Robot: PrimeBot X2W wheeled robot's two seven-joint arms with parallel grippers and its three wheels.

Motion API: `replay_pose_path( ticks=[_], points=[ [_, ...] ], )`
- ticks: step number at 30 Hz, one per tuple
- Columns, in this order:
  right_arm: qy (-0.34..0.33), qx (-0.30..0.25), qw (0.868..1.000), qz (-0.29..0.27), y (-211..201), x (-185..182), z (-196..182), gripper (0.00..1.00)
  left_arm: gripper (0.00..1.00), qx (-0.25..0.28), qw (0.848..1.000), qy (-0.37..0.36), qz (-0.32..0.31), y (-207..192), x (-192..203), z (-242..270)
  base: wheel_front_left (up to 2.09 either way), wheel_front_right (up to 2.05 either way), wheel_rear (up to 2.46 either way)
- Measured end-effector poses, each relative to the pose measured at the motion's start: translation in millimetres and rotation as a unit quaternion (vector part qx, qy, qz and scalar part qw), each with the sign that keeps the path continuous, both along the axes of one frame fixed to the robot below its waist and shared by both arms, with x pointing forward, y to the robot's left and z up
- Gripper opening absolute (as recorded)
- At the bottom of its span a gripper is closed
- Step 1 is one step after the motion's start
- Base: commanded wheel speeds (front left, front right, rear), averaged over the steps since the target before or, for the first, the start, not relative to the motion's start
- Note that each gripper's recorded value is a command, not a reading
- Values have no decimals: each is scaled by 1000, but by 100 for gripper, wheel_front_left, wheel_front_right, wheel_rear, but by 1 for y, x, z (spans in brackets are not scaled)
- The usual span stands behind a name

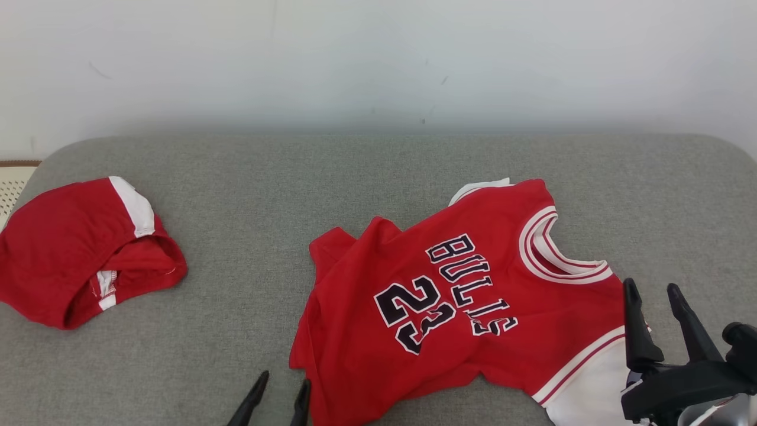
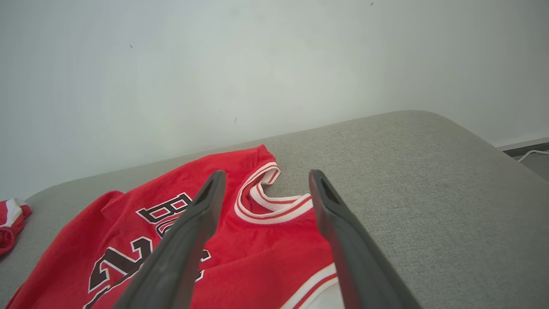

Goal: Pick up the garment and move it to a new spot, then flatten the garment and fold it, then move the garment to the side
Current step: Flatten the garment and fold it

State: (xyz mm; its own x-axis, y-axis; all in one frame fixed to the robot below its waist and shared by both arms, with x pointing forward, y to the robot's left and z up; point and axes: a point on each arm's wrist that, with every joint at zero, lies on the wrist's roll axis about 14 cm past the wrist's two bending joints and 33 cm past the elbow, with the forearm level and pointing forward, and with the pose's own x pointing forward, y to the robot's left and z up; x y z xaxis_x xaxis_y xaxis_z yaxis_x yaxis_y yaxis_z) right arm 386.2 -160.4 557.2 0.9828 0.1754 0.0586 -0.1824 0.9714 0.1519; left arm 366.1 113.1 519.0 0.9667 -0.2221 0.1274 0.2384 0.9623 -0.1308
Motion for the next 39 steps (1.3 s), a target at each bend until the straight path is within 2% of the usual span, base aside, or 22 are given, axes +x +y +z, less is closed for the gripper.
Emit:
replay_pose_path(
  ticks=[9, 18, 24, 35, 36, 37, 38, 39],
  points=[
    [-78, 6, 995, 63, 35, -7, 24, 100, 100, 4, 999, 34, -33, -23, 0, -21, 0, 0, 0],
    [-108, 9, 990, 94, 51, -10, 19, 100, 100, 5, 998, 44, -43, -30, 4, -27, 0, 0, 0],
    [-78, -5, 991, 110, 64, -10, -8, 100, 100, 12, 997, 60, -47, -33, 7, -38, 0, 0, 0],
    [-77, -7, 991, 110, 67, -3, -11, 100, 100, 39, 994, 86, -54, -38, 11, -58, 0, 0, 0],
    [-76, -7, 991, 110, 67, -2, -12, 100, 57, 41, 994, 89, -56, -38, 11, -60, 0, 0, 0],
    [-77, -6, 991, 110, 67, -2, -11, 100, 34, 43, 993, 93, -61, -40, 11, -63, 0, 0, 0],
    [-78, -6, 991, 110, 68, -2, -11, 100, 1, 44, 992, 97, -63, -40, 11, -65, 0, 0, 0],
    [-79, -6, 991, 111, 69, -1, -10, 100, 0, 45, 992, 100, -64, -41, 11, -68, 0, 0, 0]
  ],
)
